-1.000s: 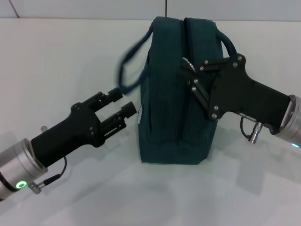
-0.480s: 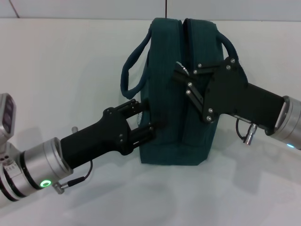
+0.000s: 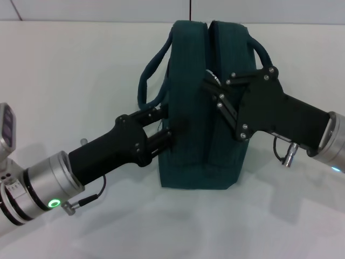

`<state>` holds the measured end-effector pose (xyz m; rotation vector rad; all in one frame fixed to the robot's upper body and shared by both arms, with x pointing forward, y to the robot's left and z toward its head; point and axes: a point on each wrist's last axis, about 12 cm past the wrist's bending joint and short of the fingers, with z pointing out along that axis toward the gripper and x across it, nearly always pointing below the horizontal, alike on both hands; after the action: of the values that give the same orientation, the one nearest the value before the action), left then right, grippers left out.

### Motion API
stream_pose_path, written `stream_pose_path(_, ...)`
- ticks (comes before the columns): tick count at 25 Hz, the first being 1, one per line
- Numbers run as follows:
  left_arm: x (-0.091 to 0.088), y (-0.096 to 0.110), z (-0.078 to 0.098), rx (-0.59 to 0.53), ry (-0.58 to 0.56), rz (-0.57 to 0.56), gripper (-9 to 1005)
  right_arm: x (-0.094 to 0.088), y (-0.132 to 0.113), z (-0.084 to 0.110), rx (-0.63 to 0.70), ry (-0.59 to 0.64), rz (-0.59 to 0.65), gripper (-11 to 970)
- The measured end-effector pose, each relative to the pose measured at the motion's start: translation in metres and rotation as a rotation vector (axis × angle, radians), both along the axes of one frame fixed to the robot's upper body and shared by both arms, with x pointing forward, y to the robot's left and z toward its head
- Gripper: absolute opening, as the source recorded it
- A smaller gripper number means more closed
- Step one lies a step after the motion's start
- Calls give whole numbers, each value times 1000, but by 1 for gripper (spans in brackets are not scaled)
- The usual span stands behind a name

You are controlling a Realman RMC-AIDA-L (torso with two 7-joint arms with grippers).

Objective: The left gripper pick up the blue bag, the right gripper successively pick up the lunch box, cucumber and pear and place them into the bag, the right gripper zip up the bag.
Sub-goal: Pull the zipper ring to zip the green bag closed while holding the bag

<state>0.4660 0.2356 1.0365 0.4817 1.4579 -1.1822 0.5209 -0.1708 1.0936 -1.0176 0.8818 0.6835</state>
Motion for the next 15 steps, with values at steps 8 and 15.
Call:
stream_pose_path(8, -5, 0, -6, 69, -109, 70, 267, 0, -3, 1, 22, 10, -18, 20)
stream_pose_path(15, -4, -2, -5, 94, -147, 65, 145, 0, -7, 1, 49, 15, -44, 20)
